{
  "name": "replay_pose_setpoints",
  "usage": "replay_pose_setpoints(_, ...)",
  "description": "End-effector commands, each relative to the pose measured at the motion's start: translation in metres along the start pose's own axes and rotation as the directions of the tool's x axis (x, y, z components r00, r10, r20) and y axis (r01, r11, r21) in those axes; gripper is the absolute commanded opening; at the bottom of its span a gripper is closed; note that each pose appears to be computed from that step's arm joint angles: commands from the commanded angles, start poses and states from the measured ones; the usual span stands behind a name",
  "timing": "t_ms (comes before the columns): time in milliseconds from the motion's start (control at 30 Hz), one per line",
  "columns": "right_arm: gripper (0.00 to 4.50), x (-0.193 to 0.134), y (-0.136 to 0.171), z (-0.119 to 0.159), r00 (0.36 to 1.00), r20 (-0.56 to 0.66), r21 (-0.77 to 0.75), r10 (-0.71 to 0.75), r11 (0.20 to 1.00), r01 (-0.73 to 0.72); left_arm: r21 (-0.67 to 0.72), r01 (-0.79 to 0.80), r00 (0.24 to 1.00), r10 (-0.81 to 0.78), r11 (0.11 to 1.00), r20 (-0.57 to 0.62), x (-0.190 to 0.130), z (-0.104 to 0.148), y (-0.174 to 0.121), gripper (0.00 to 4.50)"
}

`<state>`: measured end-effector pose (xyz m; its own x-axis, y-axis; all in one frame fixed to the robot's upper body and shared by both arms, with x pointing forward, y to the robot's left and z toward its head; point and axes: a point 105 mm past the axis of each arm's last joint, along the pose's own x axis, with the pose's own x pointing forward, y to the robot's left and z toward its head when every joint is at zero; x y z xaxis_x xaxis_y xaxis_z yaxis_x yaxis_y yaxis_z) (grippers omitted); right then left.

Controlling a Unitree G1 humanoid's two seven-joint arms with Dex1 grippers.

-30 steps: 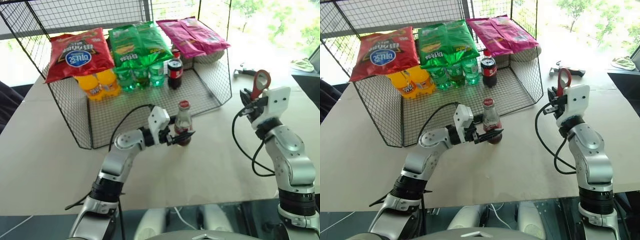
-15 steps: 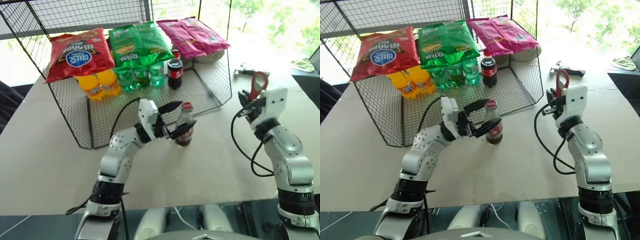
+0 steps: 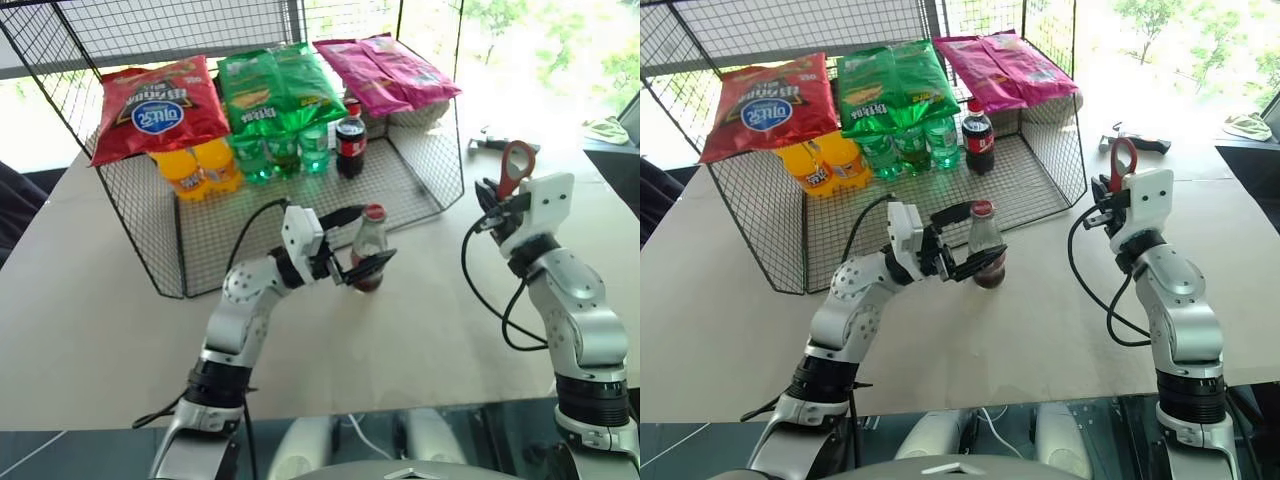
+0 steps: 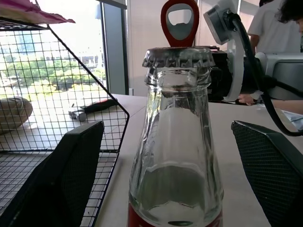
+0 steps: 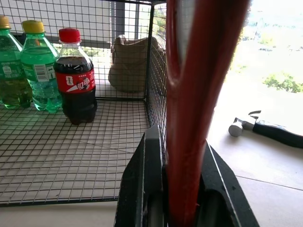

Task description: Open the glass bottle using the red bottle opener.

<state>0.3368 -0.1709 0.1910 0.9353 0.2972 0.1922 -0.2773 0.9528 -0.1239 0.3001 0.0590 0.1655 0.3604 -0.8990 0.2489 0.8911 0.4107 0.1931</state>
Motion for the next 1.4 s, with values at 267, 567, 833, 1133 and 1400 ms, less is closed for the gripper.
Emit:
replay_pose_setpoints(267, 0.0, 0.001, 0.001, 0.015, 0.998, 0.055, -0.028, 0.007, 1.0, -0.006, 0.022, 0.027, 0.999, -0.028, 0.999, 0.037, 0.002, 0.003, -0.001, 1.86)
replay_pose_setpoints(567, 0.0, 0.003, 0.039, 0.018, 0.986, 0.061, -0.112, 0.153, 0.983, -0.146, 0.026, 0.025, 1.0, -0.025, 0.999, 0.015, -0.001, -0.001, -0.001, 1.24)
replay_pose_setpoints(833, 0.0, 0.002, 0.068, 0.013, 0.966, 0.053, -0.157, 0.251, 0.958, -0.24, 0.032, 0.004, 1.0, -0.004, 0.999, -0.008, -0.003, -0.003, 0.0, 1.24)
replay_pose_setpoints(1133, 0.0, 0.003, 0.078, 0.016, 0.951, 0.057, -0.251, 0.304, 0.926, -0.281, 0.022, -0.011, 0.999, 0.012, 1.0, -0.042, -0.004, -0.007, -0.001, 1.24)
replay_pose_setpoints(1400, 0.0, 0.003, 0.084, 0.016, 0.945, 0.064, -0.262, 0.321, 0.919, -0.295, 0.0, -0.008, 0.999, 0.008, 1.0, -0.031, -0.005, -0.003, -0.003, 1.24)
